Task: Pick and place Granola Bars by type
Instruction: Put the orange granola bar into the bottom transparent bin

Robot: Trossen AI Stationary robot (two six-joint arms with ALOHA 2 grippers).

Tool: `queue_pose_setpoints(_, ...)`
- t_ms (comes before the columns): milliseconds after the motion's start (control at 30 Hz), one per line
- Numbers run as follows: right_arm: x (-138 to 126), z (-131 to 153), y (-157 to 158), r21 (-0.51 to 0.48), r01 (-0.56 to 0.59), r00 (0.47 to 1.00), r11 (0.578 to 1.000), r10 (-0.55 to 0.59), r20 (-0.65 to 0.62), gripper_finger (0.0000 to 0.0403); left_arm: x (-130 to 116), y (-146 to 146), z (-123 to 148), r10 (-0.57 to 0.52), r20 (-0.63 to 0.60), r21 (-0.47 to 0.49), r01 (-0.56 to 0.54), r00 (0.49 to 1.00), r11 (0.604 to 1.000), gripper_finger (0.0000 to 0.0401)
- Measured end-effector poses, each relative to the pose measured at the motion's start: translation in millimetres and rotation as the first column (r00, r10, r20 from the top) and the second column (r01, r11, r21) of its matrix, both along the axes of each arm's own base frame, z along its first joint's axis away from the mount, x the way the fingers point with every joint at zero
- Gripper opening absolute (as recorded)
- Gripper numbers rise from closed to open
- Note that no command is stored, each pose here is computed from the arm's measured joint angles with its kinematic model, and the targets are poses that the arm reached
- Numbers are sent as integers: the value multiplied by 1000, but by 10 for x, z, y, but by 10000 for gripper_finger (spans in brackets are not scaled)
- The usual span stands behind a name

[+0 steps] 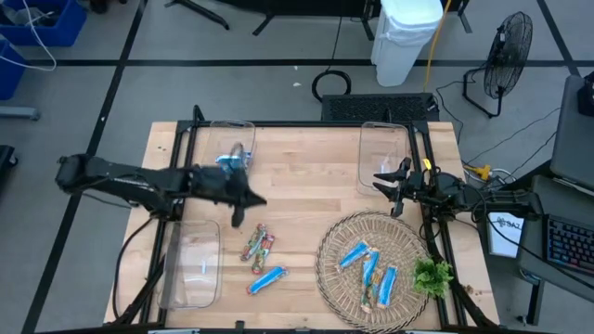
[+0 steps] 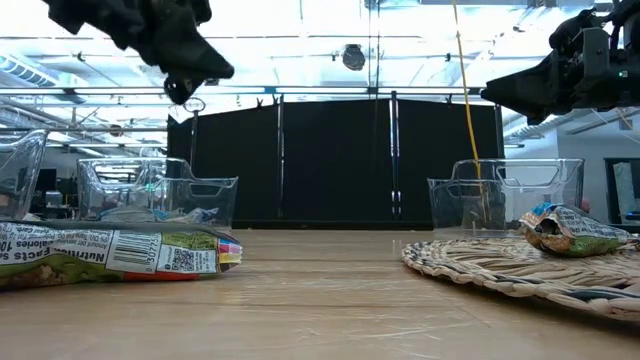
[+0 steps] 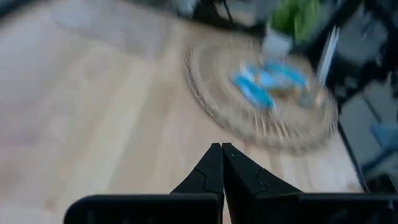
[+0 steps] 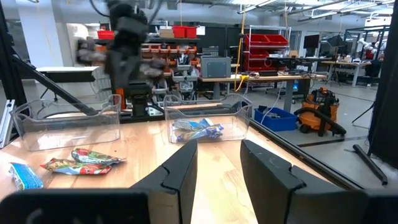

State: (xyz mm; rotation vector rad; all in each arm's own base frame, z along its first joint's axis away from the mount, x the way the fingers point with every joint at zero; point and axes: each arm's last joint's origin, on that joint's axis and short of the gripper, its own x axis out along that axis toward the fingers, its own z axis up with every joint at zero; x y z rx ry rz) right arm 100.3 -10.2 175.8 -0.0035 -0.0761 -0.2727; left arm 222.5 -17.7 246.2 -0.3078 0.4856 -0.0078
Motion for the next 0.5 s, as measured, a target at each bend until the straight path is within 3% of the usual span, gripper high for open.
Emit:
queue_pose_setpoints(133, -1, 10, 0, 0, 0, 1000, 1000, 0, 10, 114, 224, -360, 1, -42, -207, 40, 51, 977, 998, 4)
queue_pose_setpoints(267, -1, 15, 1, 8, -4, 1000, 1000, 4, 18, 114, 465, -621, 8, -15, -435, -30, 2, 901, 1000, 7)
queue_pose_setpoints(367, -1, 16, 1, 22, -6, 1000, 1000, 6, 23, 114, 605, -741, -73, 40, -595, -75, -105, 803, 992, 8)
queue_pose_setpoints(500, -1, 16, 1, 23, -6, 1000, 1000, 6, 23, 114, 715, -816, -316, 102, -772, -94, -271, 628, 958, 4)
